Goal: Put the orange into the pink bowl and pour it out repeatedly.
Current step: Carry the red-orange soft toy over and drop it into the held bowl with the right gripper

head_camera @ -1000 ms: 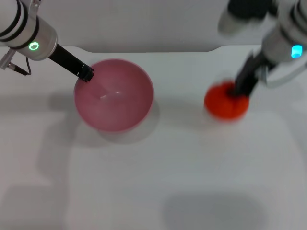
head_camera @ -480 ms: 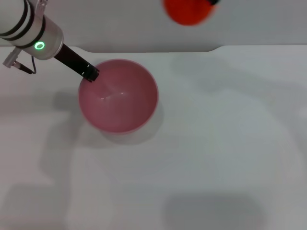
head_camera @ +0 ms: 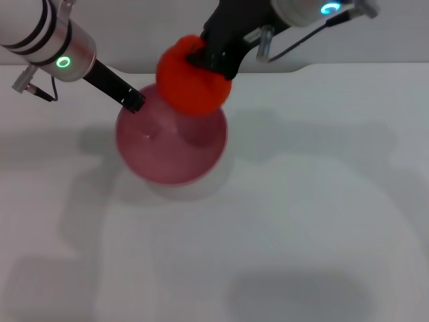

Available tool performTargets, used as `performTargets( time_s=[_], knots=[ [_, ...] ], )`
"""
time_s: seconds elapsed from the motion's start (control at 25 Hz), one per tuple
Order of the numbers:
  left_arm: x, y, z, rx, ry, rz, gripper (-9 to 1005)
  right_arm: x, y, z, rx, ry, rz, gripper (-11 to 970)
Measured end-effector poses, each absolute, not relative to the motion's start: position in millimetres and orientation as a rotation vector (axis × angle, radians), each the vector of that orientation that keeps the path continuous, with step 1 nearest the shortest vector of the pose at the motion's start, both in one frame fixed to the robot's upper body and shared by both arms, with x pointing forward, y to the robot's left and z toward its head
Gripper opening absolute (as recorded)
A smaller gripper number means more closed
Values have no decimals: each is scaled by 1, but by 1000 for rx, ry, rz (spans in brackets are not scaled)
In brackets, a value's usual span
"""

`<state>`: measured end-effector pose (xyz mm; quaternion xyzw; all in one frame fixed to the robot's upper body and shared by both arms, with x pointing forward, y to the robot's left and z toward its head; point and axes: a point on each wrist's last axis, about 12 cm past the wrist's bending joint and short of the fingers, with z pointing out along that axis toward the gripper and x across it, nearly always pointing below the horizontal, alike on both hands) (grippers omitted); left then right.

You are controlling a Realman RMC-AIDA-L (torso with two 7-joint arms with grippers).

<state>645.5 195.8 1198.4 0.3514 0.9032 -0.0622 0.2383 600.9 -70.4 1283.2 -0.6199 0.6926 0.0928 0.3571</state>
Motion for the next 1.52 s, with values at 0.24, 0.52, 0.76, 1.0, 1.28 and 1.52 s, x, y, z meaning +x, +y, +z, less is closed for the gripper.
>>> performTargets(
  time_s=[0.24, 0.52, 0.76, 1.0, 1.28, 1.52],
  knots=[
    [645, 195, 1198, 964, 2475, -171, 41, 603, -68, 1269, -1615, 1817, 297, 67],
    [645, 195, 1198, 965, 2475, -171, 42, 605, -66, 1268, -1595, 1844, 318, 84],
    [645, 196, 1197, 963, 2478, -172, 42, 605, -70, 1269, -1573, 1841, 320, 128],
    [645, 197, 1197, 962, 2480, -171, 42, 606, -78, 1272, -1520, 1824, 316, 329],
    [645, 196, 1197, 963, 2476, -171, 42, 609, -106, 1278, -1336, 1785, 298, 591],
    [648, 192, 1195, 969, 2423, -151, 42, 612, -165, 1272, -934, 1683, 350, 659]
  ],
)
